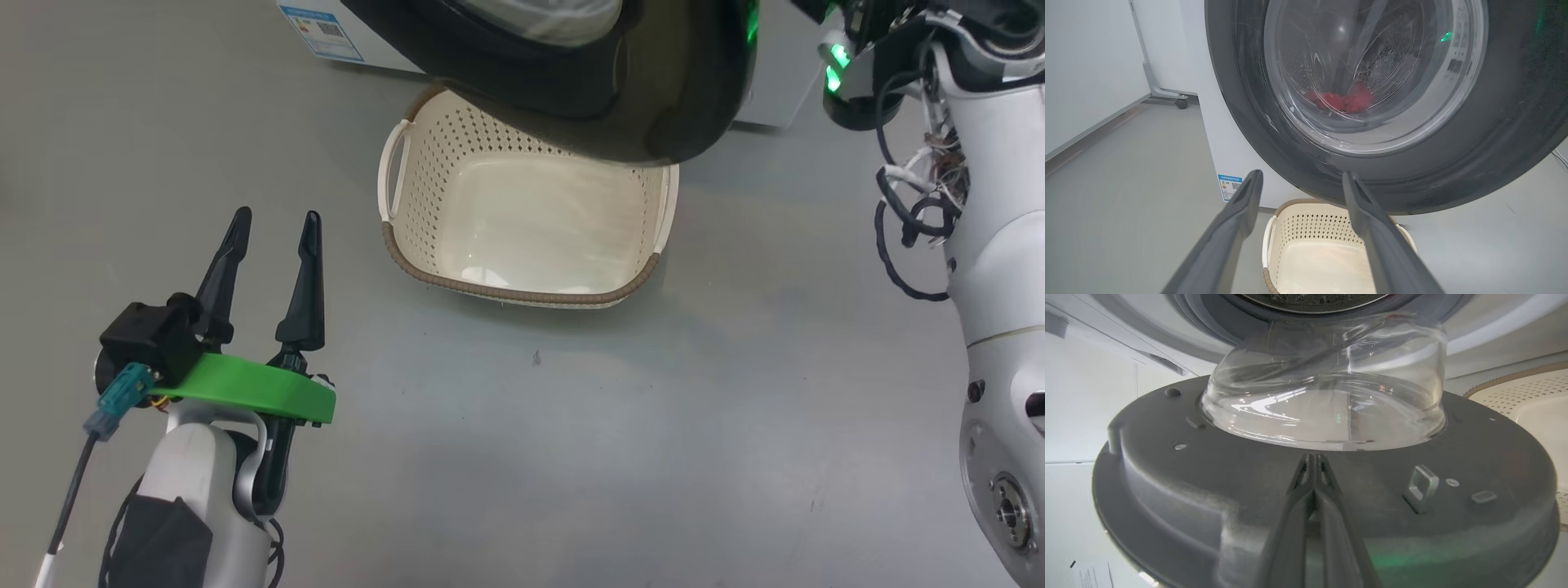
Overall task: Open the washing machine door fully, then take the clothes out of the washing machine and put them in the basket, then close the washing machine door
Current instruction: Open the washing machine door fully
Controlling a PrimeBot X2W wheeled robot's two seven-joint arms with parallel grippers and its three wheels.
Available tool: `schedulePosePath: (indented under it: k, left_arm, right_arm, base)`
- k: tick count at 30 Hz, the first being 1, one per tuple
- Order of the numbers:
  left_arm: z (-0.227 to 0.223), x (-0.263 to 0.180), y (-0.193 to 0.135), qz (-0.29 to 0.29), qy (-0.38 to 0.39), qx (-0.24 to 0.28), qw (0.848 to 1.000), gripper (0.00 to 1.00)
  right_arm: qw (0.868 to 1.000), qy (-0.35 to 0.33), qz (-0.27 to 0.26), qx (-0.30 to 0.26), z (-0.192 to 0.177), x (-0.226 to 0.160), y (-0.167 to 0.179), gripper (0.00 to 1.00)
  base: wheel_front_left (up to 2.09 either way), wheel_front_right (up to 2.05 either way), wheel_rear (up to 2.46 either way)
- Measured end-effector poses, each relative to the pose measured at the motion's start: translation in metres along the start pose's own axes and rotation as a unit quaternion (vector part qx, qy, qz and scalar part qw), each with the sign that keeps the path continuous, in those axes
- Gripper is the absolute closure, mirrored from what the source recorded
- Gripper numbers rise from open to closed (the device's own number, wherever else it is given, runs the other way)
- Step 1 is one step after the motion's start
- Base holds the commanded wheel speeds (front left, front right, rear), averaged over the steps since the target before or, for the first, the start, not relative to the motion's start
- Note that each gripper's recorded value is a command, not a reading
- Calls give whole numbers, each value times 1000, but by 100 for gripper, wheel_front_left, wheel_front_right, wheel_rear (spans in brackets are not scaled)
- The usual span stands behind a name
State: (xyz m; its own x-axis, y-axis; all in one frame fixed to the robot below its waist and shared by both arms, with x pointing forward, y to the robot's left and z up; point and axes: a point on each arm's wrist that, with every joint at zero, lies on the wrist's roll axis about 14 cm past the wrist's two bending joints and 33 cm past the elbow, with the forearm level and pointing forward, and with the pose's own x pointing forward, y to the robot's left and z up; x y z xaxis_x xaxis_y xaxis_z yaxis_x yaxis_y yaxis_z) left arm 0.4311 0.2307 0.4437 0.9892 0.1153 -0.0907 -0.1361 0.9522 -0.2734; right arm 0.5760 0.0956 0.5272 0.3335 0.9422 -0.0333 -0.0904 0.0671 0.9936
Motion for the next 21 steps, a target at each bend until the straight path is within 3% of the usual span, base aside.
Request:
schedulePosePath:
  k: [9,21]
  left_arm:
    - [9,-18,1,3,-8,-5,1000,0]
    - [20,-46,4,10,-18,-7,1000,0]
  right_arm:
    - [996,93,-12,-10,-59,0,5,100]
    - [987,161,2,10,-125,5,11,100]
  base:
    - [0,0,0]
    - [0,0,0]
